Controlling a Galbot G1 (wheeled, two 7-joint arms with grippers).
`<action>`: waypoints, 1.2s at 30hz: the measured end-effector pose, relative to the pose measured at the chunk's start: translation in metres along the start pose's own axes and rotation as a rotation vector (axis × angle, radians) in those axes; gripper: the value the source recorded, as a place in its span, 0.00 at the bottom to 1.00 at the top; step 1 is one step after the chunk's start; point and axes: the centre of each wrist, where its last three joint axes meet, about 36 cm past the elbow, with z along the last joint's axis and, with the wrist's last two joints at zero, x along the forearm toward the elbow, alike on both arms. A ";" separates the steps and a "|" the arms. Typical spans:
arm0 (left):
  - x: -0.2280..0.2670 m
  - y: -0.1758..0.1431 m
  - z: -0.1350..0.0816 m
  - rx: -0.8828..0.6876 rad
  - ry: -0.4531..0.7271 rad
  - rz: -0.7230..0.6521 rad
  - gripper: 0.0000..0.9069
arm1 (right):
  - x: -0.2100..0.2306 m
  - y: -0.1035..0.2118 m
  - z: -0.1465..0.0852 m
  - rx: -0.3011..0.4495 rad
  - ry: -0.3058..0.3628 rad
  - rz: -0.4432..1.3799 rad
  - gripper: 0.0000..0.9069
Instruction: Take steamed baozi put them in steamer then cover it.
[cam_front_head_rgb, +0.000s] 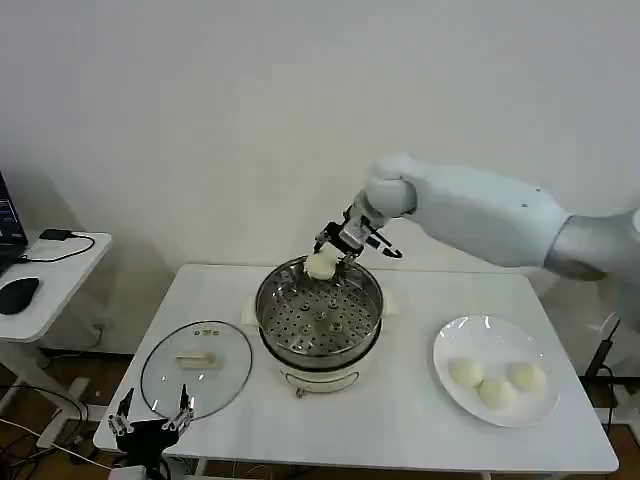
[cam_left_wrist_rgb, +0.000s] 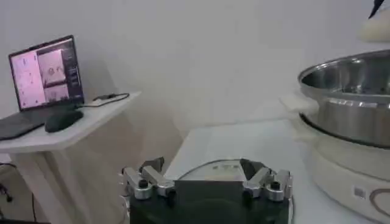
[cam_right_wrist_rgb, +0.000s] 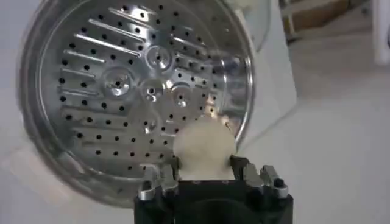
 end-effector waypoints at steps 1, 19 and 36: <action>0.000 0.000 0.001 0.000 0.002 -0.001 1.00 | -0.004 0.000 0.001 0.016 -0.002 -0.005 0.66; 0.004 0.002 0.001 0.001 0.003 -0.009 1.00 | -0.062 0.004 0.011 0.183 -0.030 -0.025 0.66; 0.004 0.000 -0.002 0.009 -0.009 -0.010 1.00 | -0.076 0.000 0.015 0.225 -0.035 -0.035 1.00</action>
